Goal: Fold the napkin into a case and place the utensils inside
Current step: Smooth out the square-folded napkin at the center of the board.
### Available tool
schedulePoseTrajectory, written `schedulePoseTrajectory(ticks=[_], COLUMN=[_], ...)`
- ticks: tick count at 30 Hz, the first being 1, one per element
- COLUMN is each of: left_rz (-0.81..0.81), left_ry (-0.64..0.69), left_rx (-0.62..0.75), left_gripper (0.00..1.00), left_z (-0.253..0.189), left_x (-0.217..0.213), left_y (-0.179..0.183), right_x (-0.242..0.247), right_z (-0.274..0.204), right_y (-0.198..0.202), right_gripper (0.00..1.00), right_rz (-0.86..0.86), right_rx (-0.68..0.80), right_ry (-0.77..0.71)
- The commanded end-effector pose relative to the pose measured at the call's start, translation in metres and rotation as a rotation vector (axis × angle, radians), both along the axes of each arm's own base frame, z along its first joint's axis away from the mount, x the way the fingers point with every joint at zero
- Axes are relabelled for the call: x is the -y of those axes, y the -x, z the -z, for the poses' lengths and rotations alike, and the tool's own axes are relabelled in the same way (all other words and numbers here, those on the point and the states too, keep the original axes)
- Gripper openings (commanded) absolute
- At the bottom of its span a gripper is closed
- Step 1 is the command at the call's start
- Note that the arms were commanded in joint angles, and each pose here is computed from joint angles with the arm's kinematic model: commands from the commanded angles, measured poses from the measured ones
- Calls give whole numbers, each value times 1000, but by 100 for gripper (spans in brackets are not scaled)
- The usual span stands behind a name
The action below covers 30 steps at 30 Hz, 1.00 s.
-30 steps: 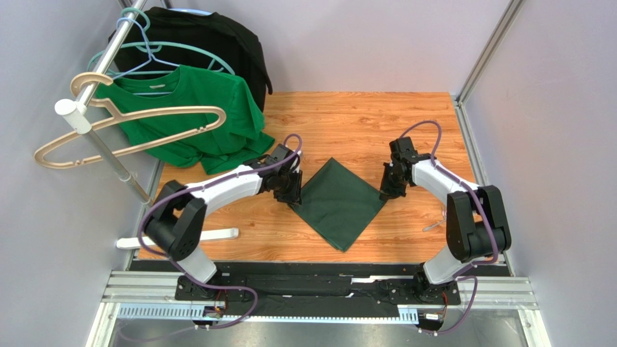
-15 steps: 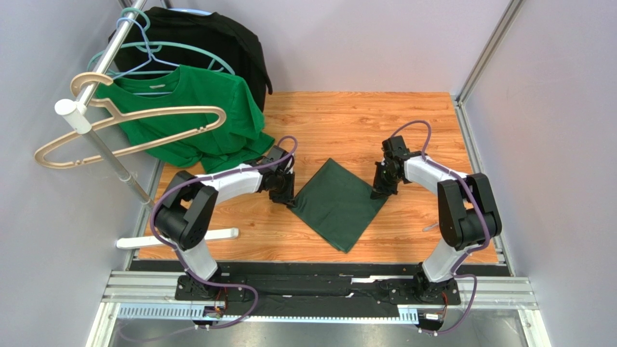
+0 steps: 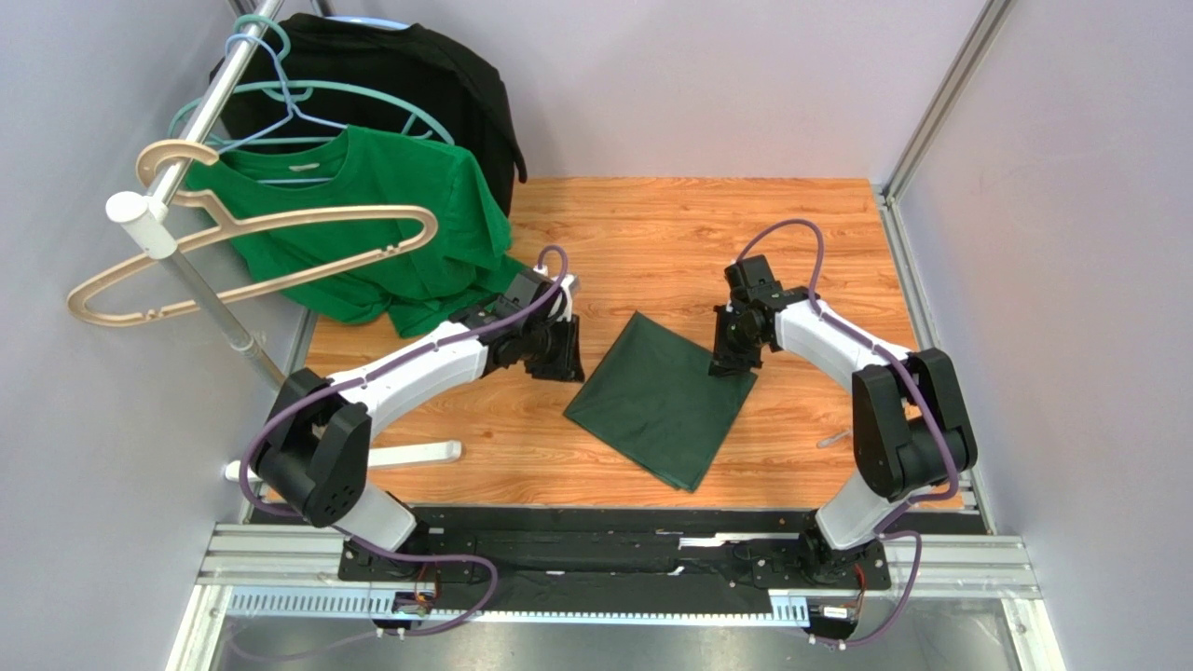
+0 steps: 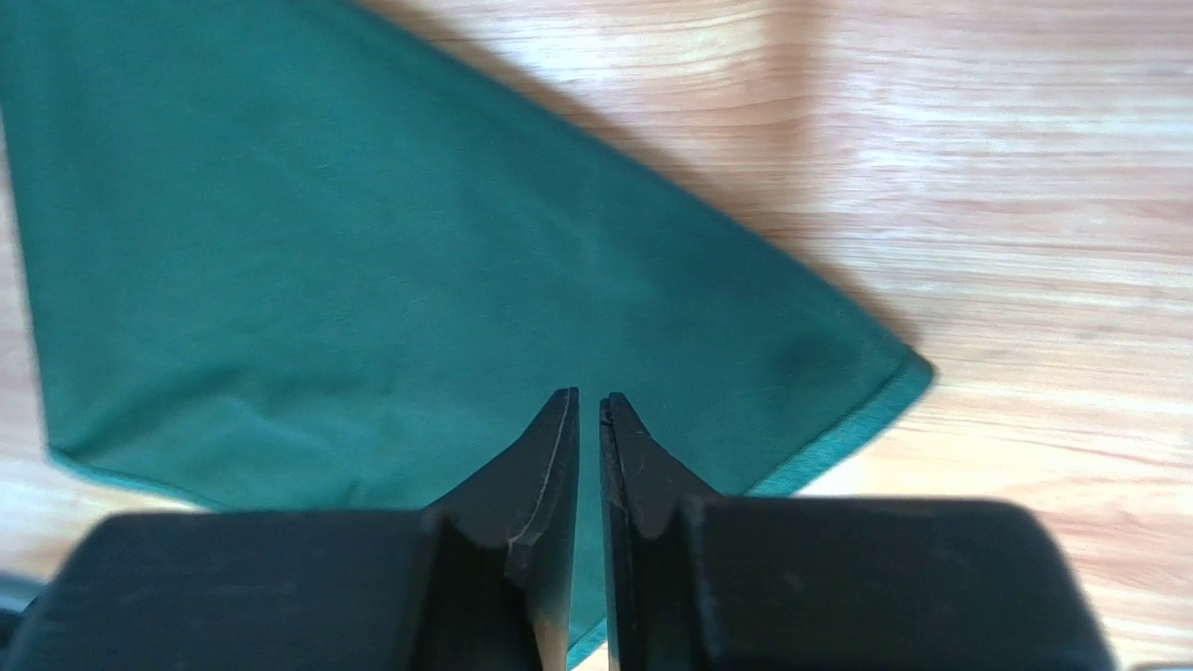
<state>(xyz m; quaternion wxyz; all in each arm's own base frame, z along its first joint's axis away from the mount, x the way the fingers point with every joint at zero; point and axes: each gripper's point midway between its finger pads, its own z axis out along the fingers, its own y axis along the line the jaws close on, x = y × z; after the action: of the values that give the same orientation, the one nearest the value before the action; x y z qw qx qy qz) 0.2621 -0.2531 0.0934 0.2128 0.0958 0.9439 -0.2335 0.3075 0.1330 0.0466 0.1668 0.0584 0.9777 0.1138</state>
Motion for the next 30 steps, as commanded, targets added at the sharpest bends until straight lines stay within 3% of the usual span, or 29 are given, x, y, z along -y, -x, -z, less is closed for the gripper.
schedulePoseTrajectory(ticks=[1,6,9,16,20,22,23,24,26,30], left_rz=[55,23,16,46,28,20,19,32,41,69], left_ry=[63,-62,-74,12,43,56,65,96,118,154], left_rx=[-51,-156,-173,-221,-201,-167,-154,-124,-101,-55], left_gripper=[28,26,26,26,26,27,28,29,32,34], left_z=[9,75,93,92,77,62,56,40,25,-1], left_x=[21,-1,-9,29,41,39,39,41,43,47], left_y=[-1,16,35,68,74,72,71,70,69,66], right_x=[-14,5,14,-5,-13,-4,11,22,35,50], right_z=[-3,28,38,34,0,-29,-36,-28,-46,-21], right_y=[-3,-6,-18,-81,-94,-79,-74,-49,-21,49], right_gripper=[16,22,22,22,25,36,48,52,56,54], right_rz=[-16,2,-6,-20,-49,-25,23,37,61,138], right_rx=[8,-18,-24,10,26,41,60,18,39,-71], right_ry=[-76,-14,59,72,83,102,160,186,181,150])
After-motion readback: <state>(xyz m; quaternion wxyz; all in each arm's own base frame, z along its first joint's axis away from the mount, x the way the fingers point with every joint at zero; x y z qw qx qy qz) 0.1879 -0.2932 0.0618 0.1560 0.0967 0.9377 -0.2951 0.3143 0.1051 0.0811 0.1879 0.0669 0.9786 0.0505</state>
